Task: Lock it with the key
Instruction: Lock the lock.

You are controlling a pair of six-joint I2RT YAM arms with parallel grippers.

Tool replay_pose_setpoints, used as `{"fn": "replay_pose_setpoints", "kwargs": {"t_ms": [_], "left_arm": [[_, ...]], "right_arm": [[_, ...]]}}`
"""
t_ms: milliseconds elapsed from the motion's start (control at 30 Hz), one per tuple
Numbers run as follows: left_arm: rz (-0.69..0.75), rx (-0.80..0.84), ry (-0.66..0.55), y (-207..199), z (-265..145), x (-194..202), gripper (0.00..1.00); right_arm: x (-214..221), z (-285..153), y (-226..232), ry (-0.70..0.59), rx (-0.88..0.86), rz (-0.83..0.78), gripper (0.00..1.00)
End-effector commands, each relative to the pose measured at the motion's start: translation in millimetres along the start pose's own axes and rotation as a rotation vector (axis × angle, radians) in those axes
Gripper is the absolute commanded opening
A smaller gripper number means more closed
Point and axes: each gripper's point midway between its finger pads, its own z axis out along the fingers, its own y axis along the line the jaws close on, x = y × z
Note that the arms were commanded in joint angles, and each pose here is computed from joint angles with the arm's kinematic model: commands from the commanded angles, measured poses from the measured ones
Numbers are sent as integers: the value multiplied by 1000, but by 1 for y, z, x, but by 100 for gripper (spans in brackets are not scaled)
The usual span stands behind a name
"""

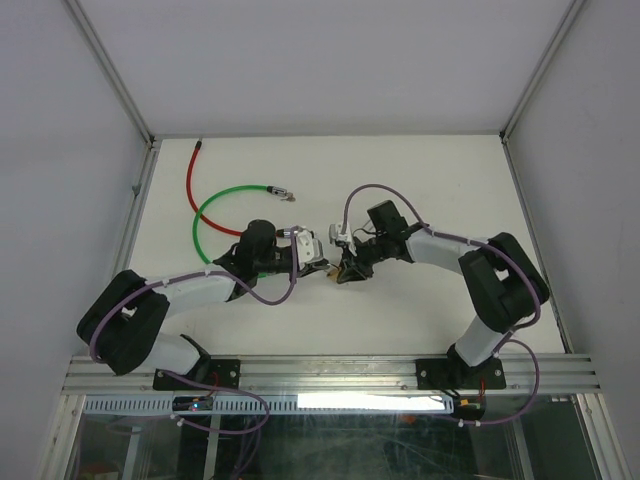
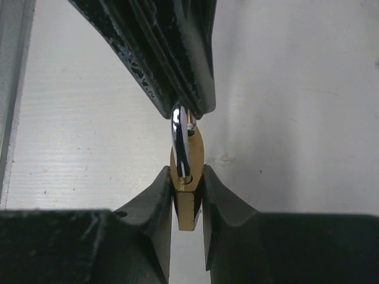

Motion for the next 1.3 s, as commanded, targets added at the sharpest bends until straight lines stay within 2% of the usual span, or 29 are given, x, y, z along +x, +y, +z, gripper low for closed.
{"fn": "replay_pose_setpoints", "kwargs": {"t_ms": [0, 67, 467, 800, 1267], "left_arm": [[128, 121, -114, -20, 12, -19, 0], [91, 145, -91, -23, 15, -5, 0], [-32, 228, -70, -32, 18, 20, 0], [-89, 269, -53, -41, 16, 23, 0], [-120, 318, -87, -56, 5, 8, 0]], "right_arm": [[-41, 7, -27, -115, 48, -145, 0], [-38, 10, -29, -114, 44, -130, 0], [-25, 19, -30, -104, 28, -86, 0], [-19, 22, -32, -93, 49, -114, 0], [-14, 21, -30, -75, 48, -144, 0]]}}
